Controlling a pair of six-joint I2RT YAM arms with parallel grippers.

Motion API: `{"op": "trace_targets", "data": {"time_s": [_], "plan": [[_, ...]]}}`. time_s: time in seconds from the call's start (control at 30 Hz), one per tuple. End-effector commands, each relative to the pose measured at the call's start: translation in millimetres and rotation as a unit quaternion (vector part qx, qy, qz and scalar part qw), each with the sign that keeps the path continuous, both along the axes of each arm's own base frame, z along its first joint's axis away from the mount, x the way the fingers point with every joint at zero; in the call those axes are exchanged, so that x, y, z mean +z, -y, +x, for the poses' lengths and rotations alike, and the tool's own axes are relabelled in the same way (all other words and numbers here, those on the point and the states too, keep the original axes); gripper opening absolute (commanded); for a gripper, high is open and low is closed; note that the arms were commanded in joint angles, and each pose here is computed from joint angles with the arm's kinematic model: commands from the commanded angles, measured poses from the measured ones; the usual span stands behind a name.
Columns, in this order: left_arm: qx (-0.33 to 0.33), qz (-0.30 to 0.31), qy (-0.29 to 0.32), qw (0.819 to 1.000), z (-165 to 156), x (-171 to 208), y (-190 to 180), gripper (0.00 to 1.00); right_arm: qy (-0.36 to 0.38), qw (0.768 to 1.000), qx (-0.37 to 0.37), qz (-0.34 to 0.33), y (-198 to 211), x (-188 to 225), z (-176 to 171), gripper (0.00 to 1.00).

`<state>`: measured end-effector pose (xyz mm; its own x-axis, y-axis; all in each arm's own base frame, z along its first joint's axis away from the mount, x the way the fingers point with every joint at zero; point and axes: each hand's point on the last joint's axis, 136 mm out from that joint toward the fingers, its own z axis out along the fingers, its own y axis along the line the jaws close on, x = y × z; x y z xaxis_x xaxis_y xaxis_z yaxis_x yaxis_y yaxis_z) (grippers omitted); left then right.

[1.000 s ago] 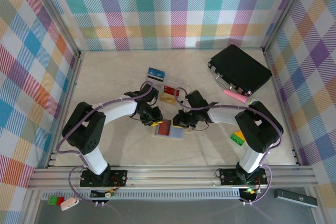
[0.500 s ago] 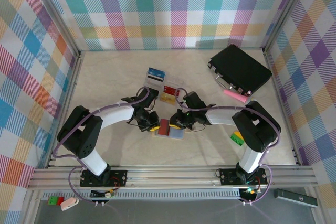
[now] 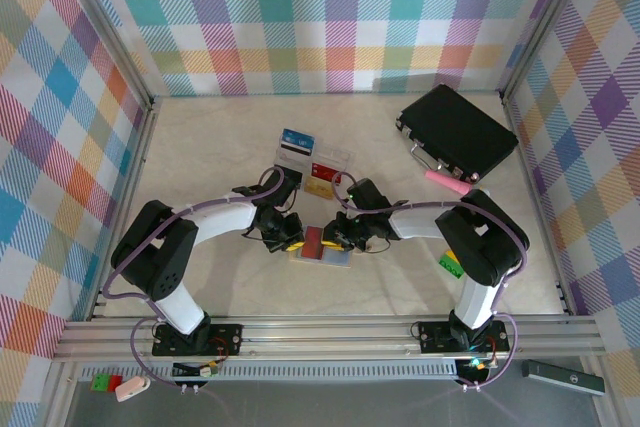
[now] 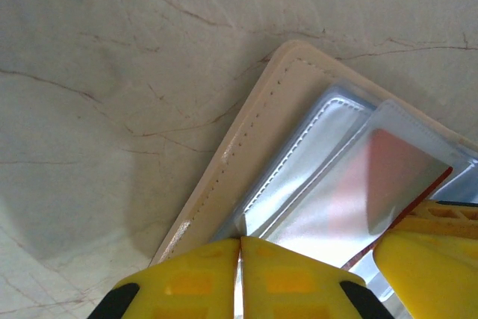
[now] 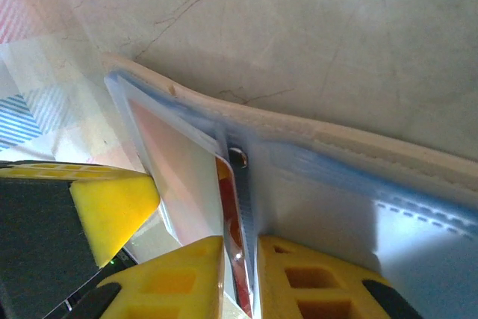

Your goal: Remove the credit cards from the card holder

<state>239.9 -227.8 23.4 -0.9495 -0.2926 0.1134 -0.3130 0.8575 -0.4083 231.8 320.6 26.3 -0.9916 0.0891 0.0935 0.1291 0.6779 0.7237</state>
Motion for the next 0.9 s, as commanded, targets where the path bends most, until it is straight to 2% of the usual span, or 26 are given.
{"op": "trace_targets", "data": {"time_s": [0.0,0.2,0.47,0.87], "plan": [[0.008,0.047,-0.044,0.998,-19,-26,-16,0.10,-0.019,0.999,0.004,-0.028,6,-21,-8,0.17],[0.005,0.044,-0.043,0.998,-18,-24,-14,0.10,-0.004,1.000,0.015,-0.023,2,-19,-6,0.14],[0.000,0.041,-0.033,0.999,-14,-16,-12,0.10,0.012,1.000,0.023,-0.006,0,-7,-6,0.05],[-0.035,-0.001,0.046,0.998,14,35,8,0.16,-0.023,0.999,0.013,-0.018,11,2,-19,0.02]]}}
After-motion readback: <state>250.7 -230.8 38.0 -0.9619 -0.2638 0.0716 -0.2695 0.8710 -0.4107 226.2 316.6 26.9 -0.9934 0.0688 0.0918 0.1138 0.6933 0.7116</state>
